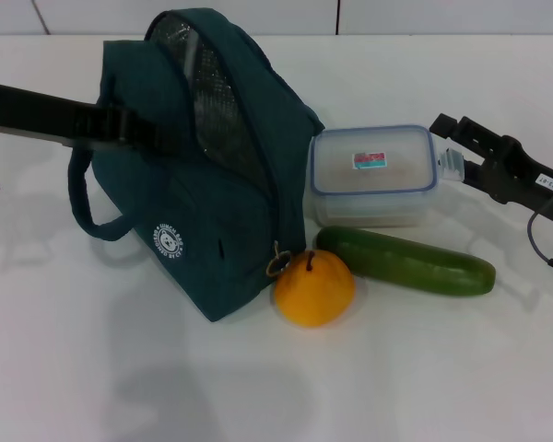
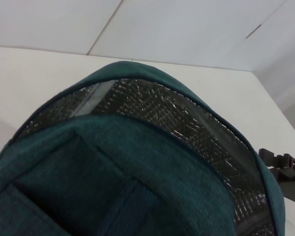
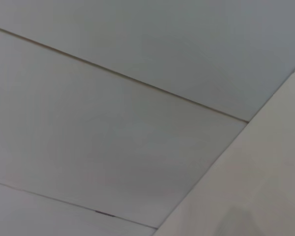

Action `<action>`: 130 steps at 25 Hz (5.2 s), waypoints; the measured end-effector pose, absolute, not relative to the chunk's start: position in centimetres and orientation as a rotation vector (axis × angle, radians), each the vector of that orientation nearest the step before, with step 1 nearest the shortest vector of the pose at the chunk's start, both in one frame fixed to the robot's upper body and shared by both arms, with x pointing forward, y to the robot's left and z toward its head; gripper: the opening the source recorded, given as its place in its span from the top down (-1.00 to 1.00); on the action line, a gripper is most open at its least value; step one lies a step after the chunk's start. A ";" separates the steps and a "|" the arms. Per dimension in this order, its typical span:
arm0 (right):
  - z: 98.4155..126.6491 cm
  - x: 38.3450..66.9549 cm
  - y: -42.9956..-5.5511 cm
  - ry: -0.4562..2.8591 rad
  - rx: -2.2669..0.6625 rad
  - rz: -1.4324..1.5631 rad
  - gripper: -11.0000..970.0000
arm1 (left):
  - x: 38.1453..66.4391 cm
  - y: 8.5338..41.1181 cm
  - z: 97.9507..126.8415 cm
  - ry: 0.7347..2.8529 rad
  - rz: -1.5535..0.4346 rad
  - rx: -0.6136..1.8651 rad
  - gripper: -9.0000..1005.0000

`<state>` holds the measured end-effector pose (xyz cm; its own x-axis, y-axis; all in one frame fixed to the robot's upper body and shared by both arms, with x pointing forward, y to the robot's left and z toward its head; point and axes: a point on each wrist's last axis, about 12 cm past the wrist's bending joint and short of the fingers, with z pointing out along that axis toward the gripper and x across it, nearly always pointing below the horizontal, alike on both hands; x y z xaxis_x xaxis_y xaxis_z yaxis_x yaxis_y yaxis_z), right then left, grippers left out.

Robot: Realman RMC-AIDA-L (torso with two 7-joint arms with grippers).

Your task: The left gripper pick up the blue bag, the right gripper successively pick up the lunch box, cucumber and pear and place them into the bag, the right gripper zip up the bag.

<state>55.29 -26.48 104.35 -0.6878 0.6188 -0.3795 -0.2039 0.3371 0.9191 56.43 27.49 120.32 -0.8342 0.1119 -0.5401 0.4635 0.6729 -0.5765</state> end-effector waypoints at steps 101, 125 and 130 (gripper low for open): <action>106.4 51.8 -28.9 1.345 0.709 1.795 0.78 | 56.5 26.5 120.3 2.413 -1.040 0.498 0.91; 104.3 50.3 -29.7 1.409 0.823 1.716 0.78 | 56.6 26.1 120.0 2.420 -1.049 0.530 0.91; 104.5 50.3 -29.6 1.399 0.811 1.729 0.78 | 56.6 26.2 120.0 2.420 -1.049 0.529 0.91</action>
